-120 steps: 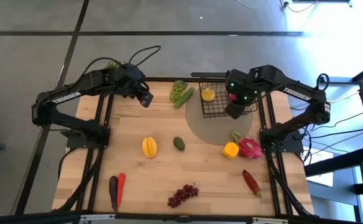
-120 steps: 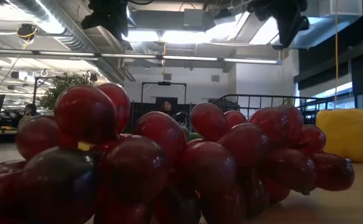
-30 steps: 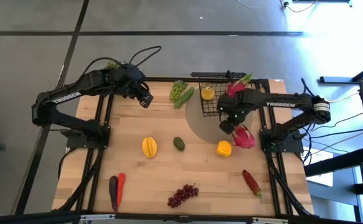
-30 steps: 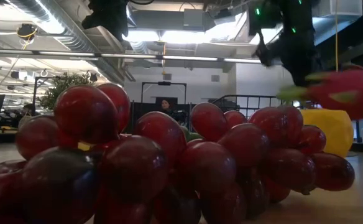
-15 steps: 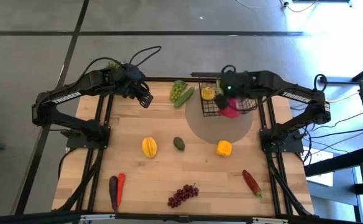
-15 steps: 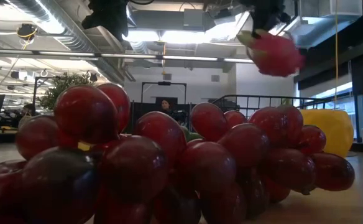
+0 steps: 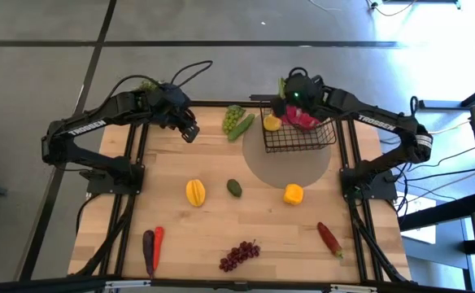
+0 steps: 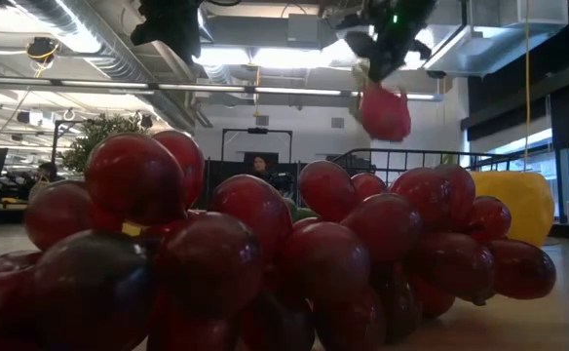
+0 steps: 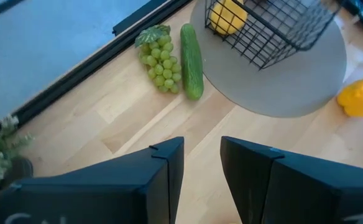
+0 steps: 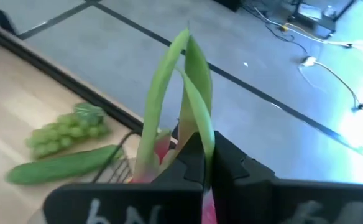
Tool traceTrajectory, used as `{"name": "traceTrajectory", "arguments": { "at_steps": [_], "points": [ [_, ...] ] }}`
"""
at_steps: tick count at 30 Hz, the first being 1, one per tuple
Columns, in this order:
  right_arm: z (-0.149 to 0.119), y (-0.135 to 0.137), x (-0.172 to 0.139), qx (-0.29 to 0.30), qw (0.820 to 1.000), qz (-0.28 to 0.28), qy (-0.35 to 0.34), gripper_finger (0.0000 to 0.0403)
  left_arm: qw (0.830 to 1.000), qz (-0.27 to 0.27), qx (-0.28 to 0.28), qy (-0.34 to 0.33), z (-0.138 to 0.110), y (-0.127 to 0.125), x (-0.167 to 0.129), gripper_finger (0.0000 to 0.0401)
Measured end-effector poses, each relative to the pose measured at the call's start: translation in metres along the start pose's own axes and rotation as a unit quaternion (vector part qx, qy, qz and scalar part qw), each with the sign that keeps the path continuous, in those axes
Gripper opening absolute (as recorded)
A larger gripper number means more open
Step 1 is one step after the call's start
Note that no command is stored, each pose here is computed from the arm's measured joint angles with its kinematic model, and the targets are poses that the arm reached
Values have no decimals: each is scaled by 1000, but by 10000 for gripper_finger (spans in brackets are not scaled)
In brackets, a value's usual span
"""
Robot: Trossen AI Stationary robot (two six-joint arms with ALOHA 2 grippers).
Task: Build produce basket
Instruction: Put the dragon fruit into the wire basket
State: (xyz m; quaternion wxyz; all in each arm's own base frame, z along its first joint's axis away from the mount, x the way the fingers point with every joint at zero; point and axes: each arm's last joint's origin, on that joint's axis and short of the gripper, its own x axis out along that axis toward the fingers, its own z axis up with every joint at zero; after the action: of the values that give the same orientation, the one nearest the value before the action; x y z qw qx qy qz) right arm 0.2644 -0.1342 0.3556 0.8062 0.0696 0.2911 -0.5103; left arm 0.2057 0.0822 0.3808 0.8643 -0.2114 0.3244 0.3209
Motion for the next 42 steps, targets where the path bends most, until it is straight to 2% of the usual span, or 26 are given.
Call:
{"name": "traceTrajectory", "arguments": {
  "at_steps": [3,10,19,24,34,39,42],
  "points": [
    [-13,1,17,11,1000,-10,-1,0,1000,0,21,0,0,0,0,95],
    [-43,6,46,15,999,-11,-28,0,1000,-1,21,-2,0,0,0,95],
    [-80,-4,71,2,999,-53,2,0,1000,-1,13,-2,0,0,0,95],
    [-90,-10,82,22,1000,-22,-4,0,1000,-1,8,-3,1,0,0,95],
    [-94,-20,89,12,999,-35,2,0,1000,-1,-2,-3,1,0,0,95],
    [-96,-23,96,18,1000,2,20,0,1000,-2,-5,-3,1,0,0,95],
    [-100,-21,102,12,1000,-1,29,0,1000,-2,-5,-3,1,0,0,95]
  ]
}}
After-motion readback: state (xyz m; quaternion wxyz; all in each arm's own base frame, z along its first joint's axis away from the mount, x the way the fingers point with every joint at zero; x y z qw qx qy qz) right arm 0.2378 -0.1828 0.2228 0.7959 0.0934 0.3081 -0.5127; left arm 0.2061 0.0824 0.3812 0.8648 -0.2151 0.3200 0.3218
